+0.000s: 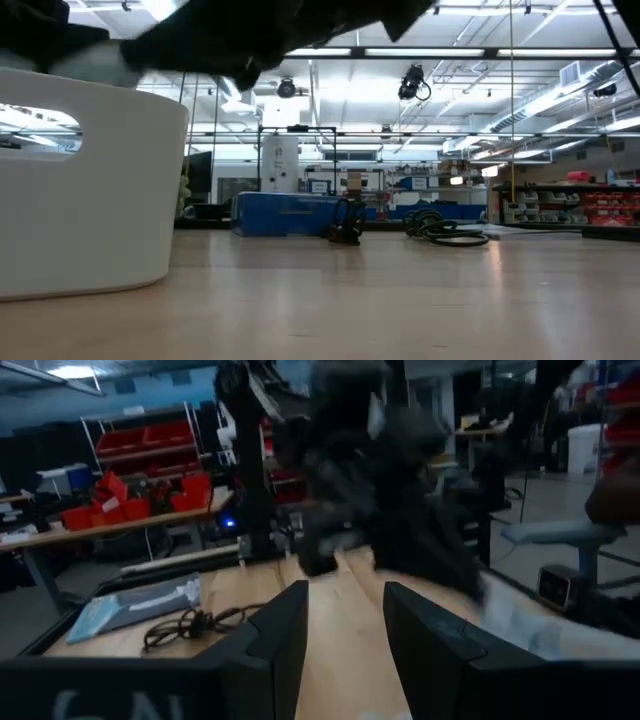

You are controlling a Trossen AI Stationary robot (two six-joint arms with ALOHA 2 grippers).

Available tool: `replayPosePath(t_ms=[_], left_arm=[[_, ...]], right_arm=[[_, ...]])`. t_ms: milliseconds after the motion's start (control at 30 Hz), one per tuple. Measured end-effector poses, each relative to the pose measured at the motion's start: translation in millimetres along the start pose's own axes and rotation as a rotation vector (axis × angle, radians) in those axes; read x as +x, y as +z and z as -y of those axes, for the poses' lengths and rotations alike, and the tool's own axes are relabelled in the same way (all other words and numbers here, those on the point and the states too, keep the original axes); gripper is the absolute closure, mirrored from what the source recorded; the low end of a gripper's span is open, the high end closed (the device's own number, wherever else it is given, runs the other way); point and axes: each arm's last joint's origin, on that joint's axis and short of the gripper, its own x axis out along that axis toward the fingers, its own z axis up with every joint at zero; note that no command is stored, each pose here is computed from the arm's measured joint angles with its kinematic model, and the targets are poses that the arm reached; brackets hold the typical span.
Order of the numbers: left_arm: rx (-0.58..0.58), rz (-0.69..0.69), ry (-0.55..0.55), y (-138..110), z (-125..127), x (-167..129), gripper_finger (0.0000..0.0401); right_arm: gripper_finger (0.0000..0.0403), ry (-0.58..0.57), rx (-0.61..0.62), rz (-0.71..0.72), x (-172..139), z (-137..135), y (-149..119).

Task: Pick and place USB-C Cables
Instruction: Put the blue charger cable into the white basket, then put the left black charger cable into the white basket

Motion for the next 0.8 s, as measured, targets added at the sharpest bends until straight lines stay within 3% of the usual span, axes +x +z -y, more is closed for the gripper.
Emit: replayPosePath(t_ms=[167,267,633,800], left_arm=[[0.006,-0.026,-0.005,-2,1,1,0.0259],[0.008,-0.034,-0.007,-3,1,2,0.0259],[0.008,-0.032,-0.006,-3,1,2,0.0259],[0.008,-0.033,-0.006,-3,1,2,0.0259]], right_arm=[[0.0385,-0.155,0.017,-0.198,24,2,3],[0.0379,-0.179,0.049,-0.248,33,4,5],[0.0283,-0.032,0.064,-0.235,37,-1,9],[0.0252,-0.031,0.014,-0.31,17,2,19]])
